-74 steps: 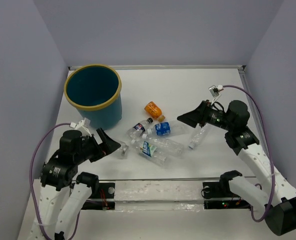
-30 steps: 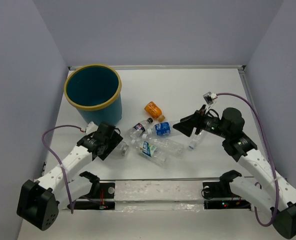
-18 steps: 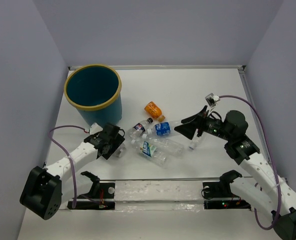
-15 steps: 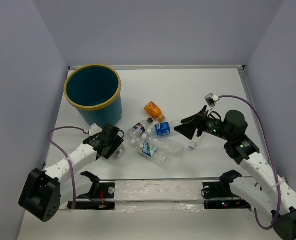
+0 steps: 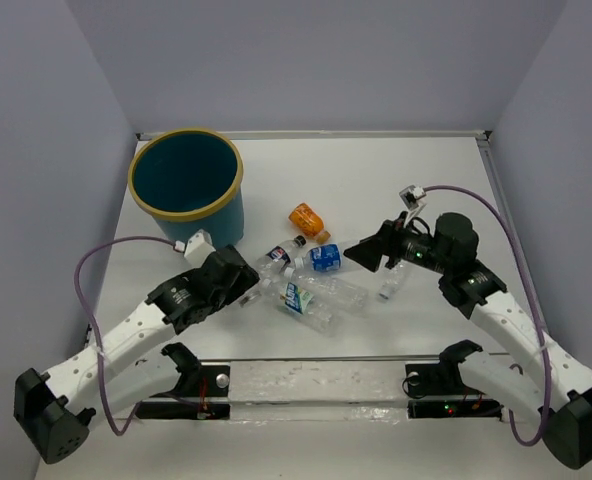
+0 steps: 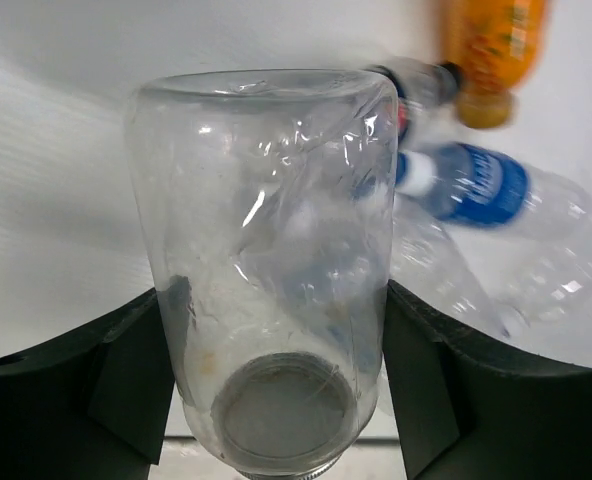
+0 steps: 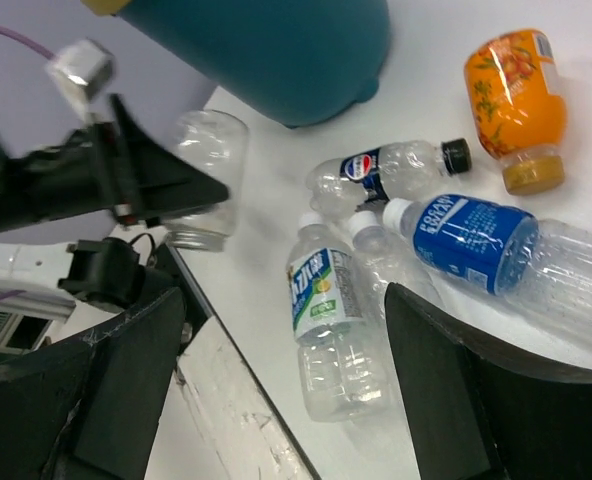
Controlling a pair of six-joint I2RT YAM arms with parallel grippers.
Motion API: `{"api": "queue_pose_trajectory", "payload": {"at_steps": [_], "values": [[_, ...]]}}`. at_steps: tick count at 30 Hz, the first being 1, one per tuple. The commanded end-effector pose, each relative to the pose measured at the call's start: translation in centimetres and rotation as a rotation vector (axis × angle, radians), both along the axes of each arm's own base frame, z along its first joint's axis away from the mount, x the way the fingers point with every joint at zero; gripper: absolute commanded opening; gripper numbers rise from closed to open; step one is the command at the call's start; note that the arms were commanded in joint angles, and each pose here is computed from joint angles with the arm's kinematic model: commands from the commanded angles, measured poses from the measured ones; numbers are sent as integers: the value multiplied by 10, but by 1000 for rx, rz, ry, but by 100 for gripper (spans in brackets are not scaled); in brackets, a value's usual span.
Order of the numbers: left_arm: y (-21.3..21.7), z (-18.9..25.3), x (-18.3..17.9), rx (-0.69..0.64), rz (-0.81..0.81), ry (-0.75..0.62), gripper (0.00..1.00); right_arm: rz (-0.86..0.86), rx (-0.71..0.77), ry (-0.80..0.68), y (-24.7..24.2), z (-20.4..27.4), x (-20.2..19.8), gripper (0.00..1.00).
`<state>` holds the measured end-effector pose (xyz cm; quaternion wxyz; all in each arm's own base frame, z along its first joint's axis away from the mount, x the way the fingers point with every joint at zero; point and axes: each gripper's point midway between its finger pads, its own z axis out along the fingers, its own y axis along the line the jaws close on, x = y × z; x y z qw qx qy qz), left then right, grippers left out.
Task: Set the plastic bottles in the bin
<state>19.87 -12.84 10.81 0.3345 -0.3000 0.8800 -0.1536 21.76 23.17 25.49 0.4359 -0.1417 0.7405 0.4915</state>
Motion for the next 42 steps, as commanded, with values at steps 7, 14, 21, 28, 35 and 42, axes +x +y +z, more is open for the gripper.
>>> {"api": "queue_pose_trajectory", "payload": {"at_steps": [7,14,21,28,35,42], "values": [[-102,190,-21,-20,-317,-411,51,-81,-159,1,15,-25,57,88],[-96,315,21,2,-159,-821,51,-96,-332,-31,25,-52,108,91],[-34,353,93,105,-32,-950,51,8,-472,-77,51,-74,146,94],[22,351,153,229,75,-923,51,100,-682,-59,63,-117,181,96],[105,324,185,319,248,-838,52,196,-699,-61,97,-139,183,97],[147,281,204,390,308,-734,68,120,-778,-71,103,-154,210,93]]}}
